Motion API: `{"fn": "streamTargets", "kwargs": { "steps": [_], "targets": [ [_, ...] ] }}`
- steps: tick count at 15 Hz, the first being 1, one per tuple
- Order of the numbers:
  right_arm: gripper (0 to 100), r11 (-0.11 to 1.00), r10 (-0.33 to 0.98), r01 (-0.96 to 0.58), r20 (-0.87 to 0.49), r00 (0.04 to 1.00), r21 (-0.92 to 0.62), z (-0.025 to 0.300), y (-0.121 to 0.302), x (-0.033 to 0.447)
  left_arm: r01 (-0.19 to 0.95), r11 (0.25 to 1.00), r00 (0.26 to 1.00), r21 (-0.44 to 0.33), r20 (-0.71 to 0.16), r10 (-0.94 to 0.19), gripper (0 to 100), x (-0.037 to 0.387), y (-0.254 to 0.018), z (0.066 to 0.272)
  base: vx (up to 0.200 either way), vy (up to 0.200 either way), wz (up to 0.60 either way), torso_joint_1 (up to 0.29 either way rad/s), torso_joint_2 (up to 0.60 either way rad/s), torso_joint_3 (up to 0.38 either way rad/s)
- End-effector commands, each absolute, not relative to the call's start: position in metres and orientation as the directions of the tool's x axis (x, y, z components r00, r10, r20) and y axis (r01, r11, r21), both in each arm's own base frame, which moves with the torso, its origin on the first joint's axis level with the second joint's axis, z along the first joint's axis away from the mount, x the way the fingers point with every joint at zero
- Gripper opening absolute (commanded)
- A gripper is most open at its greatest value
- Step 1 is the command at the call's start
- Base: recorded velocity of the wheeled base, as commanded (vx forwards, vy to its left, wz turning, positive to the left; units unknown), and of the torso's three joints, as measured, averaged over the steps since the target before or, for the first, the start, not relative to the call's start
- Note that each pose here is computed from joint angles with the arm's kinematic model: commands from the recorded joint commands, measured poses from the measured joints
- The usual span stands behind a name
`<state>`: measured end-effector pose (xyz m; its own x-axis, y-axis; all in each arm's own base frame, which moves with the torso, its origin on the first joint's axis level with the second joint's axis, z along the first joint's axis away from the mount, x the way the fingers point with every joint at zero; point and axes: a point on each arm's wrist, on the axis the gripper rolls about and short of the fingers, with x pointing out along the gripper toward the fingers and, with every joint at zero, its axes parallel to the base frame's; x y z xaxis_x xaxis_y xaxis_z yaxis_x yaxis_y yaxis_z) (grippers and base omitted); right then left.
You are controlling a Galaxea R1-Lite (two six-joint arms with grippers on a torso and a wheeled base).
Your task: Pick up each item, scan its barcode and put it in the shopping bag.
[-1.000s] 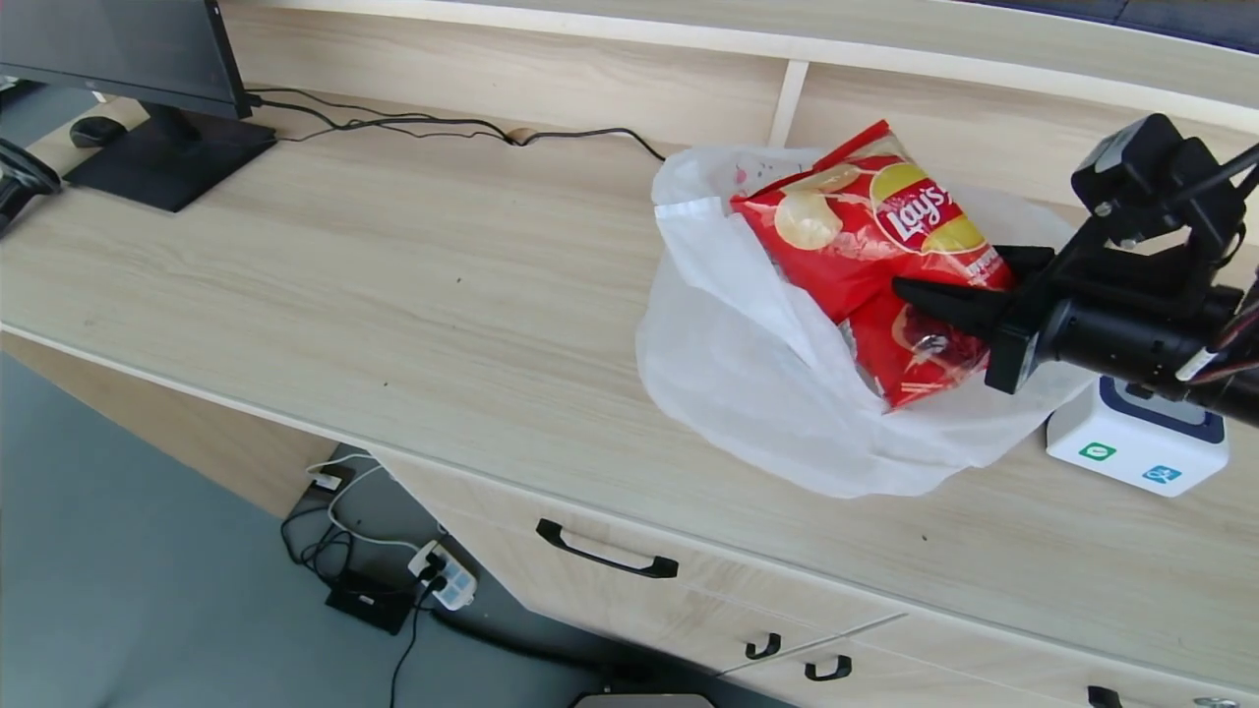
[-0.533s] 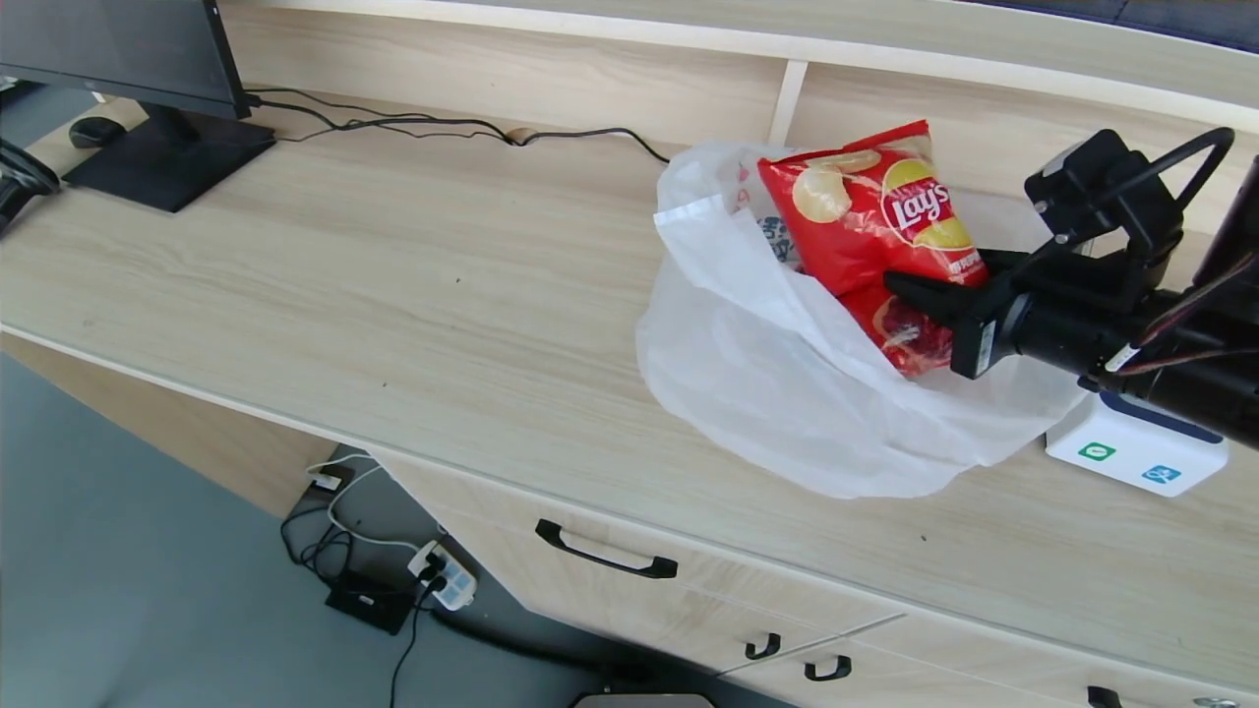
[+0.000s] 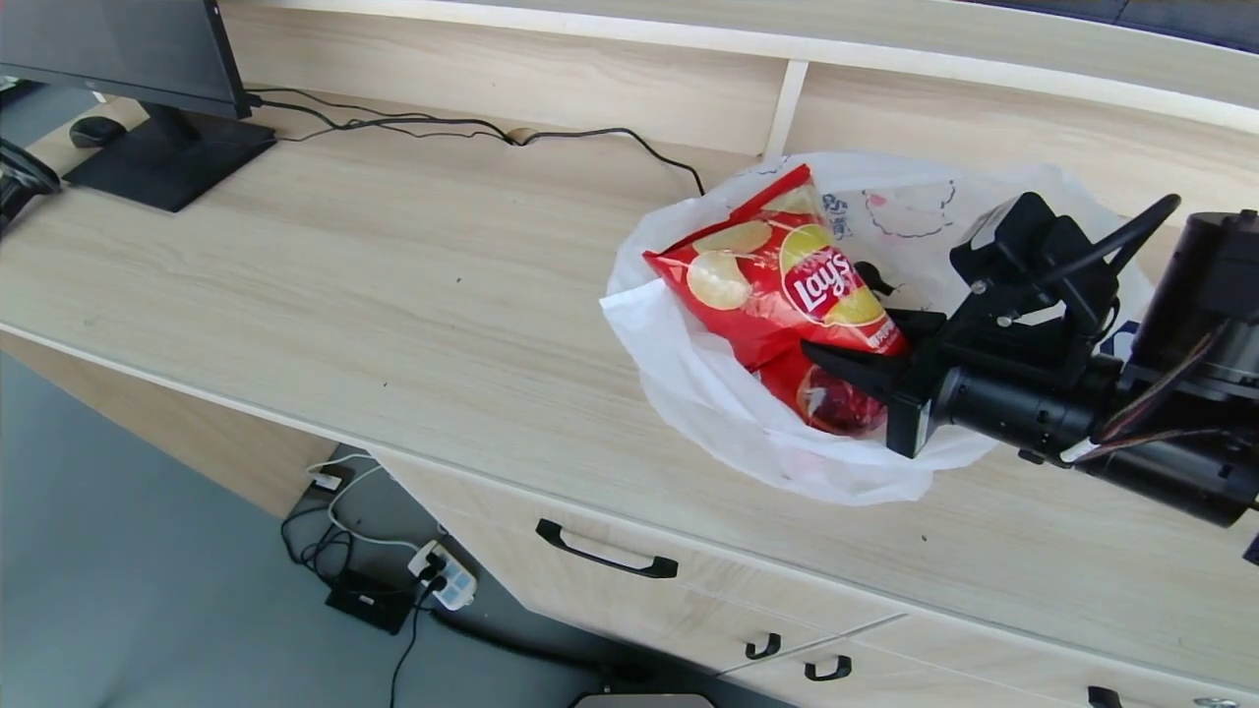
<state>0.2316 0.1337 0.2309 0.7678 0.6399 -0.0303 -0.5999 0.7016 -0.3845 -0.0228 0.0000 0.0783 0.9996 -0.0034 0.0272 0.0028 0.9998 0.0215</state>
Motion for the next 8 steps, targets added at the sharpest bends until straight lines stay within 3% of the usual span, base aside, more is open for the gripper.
{"fn": "streamTargets", "kwargs": {
  "steps": [1, 8],
  "targets": [
    [0, 0.715, 0.626, -0.591, -0.036, 0.779, -0.373, 0.226, 0.129, 0.232, 0.003, 1.0, 1.0, 0.022, 0.026, -0.003, 100, -0.023, 0.0, 0.078, 0.0, 0.0, 0.0, 0.0, 0.0, 0.0],
    [0, 0.785, 0.523, -0.491, -0.02, 0.852, -0.378, 0.228, 0.098, 0.245, 0.002, 1.0, 1.0, 0.023, 0.026, -0.003, 100, -0.023, 0.0, 0.078, 0.0, 0.0, 0.0, 0.0, 0.0, 0.0]
  ]
}}
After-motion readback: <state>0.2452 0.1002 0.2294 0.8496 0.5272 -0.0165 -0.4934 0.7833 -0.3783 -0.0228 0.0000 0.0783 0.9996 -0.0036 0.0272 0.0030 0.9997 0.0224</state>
